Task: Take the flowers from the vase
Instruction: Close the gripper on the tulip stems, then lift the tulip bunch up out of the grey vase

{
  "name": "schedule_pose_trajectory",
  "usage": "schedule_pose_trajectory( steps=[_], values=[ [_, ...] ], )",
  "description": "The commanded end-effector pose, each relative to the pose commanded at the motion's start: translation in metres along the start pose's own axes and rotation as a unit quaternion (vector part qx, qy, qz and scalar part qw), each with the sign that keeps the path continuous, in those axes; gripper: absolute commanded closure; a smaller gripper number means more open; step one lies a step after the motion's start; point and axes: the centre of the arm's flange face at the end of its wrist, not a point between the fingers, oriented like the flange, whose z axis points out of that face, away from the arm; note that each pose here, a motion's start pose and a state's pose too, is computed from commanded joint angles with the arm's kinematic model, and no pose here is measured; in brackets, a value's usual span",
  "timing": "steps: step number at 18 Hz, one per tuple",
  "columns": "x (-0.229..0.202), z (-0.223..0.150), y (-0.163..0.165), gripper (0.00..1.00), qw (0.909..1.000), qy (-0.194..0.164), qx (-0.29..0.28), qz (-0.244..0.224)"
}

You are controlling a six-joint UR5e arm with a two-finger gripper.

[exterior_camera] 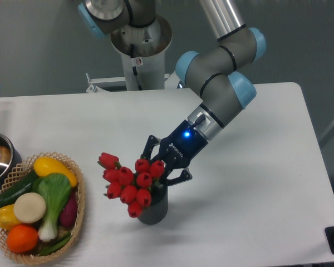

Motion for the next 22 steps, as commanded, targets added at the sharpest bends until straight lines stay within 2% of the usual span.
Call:
schedule_pose_trajectory(
  steps=[11, 15, 22],
  values=[
    [-0.02, -0.028, -0.061, 1.0, 0.9954, -0.028, 0.015, -0.091],
    [-0.024, -0.034, -0.074, 1.0, 0.9942, -0.032, 0.021, -0.1],
    [-0.043, -0.07, -0.125, 1.0, 0.9889, -0.049, 0.057, -0.128]
  ],
)
